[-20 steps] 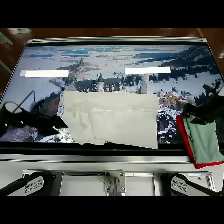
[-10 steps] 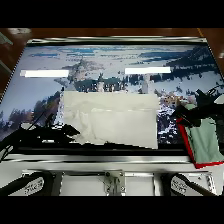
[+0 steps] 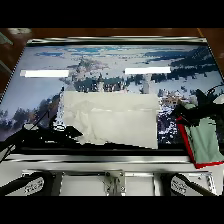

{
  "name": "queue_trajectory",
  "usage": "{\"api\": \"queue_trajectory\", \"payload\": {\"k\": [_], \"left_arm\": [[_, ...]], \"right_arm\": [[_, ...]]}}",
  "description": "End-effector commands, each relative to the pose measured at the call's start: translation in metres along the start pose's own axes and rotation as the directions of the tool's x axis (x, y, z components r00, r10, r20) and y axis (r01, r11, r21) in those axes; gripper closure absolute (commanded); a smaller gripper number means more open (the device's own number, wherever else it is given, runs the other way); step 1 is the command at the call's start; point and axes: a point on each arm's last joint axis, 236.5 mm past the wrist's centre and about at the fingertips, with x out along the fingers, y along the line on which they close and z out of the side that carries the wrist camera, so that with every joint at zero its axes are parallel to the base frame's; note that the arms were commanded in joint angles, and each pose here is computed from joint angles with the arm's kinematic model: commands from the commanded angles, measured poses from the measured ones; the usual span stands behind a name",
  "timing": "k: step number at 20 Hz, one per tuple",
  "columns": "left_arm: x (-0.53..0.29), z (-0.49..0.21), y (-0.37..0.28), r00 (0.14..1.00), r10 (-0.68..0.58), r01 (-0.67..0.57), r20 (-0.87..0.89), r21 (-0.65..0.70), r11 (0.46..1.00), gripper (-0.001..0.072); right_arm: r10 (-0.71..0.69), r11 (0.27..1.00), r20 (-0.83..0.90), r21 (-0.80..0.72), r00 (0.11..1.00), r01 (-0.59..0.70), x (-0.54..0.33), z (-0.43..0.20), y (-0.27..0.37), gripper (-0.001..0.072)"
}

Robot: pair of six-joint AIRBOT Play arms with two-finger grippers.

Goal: Fold the shirts.

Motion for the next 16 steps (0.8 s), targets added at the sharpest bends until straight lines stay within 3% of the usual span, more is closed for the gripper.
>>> {"api": "queue_trajectory", "payload": {"k": [1, 2, 6, 9, 12, 16], "left_arm": [[0.0, 0.017, -0.011, 0.997, -0.04, 0.043, 0.073, -0.043, 0.998, 0.0467], [-0.001, 0.026, -0.018, 0.992, -0.068, 0.073, 0.11, -0.035, 0.997, 0.0666], [-0.004, 0.032, -0.035, 0.981, -0.139, 0.14, 0.134, 0.0, 0.99, 0.0675], [-0.009, 0.032, -0.047, 0.979, -0.164, 0.158, 0.122, 0.058, 0.986, 0.0675], [-0.018, 0.034, -0.063, 0.975, -0.193, 0.181, 0.114, 0.108, 0.978, 0.0675], [-0.039, 0.031, -0.098, 0.962, -0.257, 0.227, 0.094, 0.25, 0.941, 0.0675]], "right_arm": [[0.0, 1.0, -0.001, 0.01, 1.0, 0.0, 0.0, 0.0, 0.0, 0.0118], [-0.009, 1.0, -0.002, 0.022, 1.0, 0.009, 0.0, -0.001, -0.002, 0.0118], [-0.085, 0.996, -0.051, 0.019, 0.995, 0.086, 0.0, -0.012, -0.02, 0.0118], [-0.107, 0.994, -0.193, -0.009, 0.975, 0.108, 0.017, -0.054, -0.035, 0.0118], [0.03, 0.998, -0.271, 0.054, 0.962, -0.016, 0.054, -0.094, -0.021, 0.0117], [0.069, 0.992, -0.251, 0.118, 0.966, -0.04, 0.081, -0.109, -0.023, 0.0117]]}}
